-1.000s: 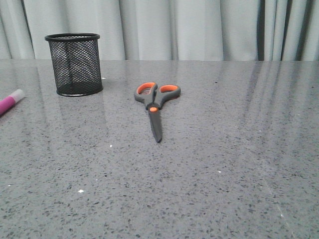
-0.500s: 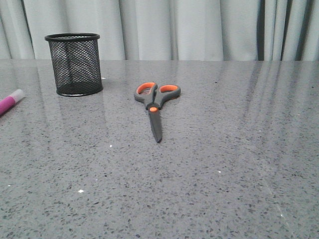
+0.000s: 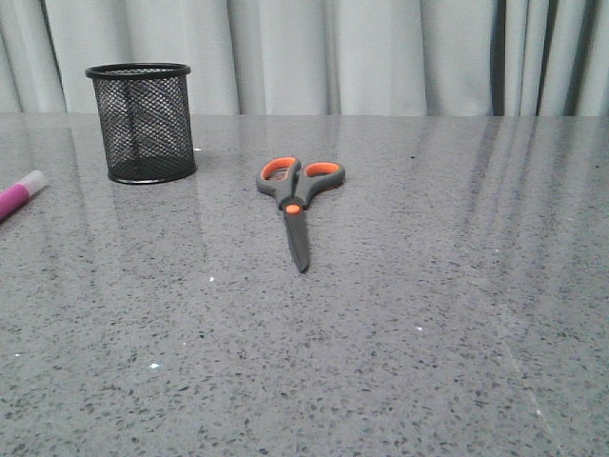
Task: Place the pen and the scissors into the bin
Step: 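Move the left gripper toward the pink highlighter beside the mesh cup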
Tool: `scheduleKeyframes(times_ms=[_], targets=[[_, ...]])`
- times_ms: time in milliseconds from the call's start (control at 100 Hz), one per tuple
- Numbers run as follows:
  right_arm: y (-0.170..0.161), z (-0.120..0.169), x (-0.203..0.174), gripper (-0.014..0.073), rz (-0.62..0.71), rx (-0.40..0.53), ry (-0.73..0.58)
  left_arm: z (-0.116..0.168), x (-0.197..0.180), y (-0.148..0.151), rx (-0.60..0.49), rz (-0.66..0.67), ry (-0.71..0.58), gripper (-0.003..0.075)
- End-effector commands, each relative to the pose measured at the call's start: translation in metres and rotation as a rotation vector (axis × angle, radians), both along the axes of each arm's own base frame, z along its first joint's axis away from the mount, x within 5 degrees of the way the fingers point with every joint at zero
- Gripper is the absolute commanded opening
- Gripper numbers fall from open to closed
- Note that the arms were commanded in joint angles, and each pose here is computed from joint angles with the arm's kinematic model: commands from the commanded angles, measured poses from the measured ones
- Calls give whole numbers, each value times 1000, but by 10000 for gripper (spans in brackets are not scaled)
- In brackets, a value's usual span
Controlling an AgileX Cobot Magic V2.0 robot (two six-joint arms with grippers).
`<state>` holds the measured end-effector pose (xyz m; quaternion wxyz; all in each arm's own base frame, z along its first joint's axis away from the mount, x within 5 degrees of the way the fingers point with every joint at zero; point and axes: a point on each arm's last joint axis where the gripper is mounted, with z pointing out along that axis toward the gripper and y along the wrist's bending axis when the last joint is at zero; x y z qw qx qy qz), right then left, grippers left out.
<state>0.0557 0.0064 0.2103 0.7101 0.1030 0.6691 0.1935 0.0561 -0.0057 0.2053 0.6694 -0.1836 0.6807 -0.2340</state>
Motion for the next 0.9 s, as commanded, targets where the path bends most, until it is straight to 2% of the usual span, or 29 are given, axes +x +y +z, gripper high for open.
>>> scheduleKeyframes(times_ms=[0,140,280,390,610,750,890], targets=[[-4,2,-2,-69,-42,67,-66,3,-2,3,-124,22,-77,-22],[-1,9,-2,-66,-7,58,-34,16,-4,2,-119,6,-96,-22],[5,22,4,-66,45,5,74,37,-6,-3,-43,-35,-71,-22],[8,40,16,-66,71,-24,162,60,-4,-5,91,-60,-9,-22],[19,74,57,-66,153,-155,411,106,12,-5,349,-94,198,-22],[25,90,85,-66,199,-165,526,128,25,-7,433,-143,284,-22],[29,96,102,-68,235,-178,610,136,35,-8,432,-157,322,-21]])
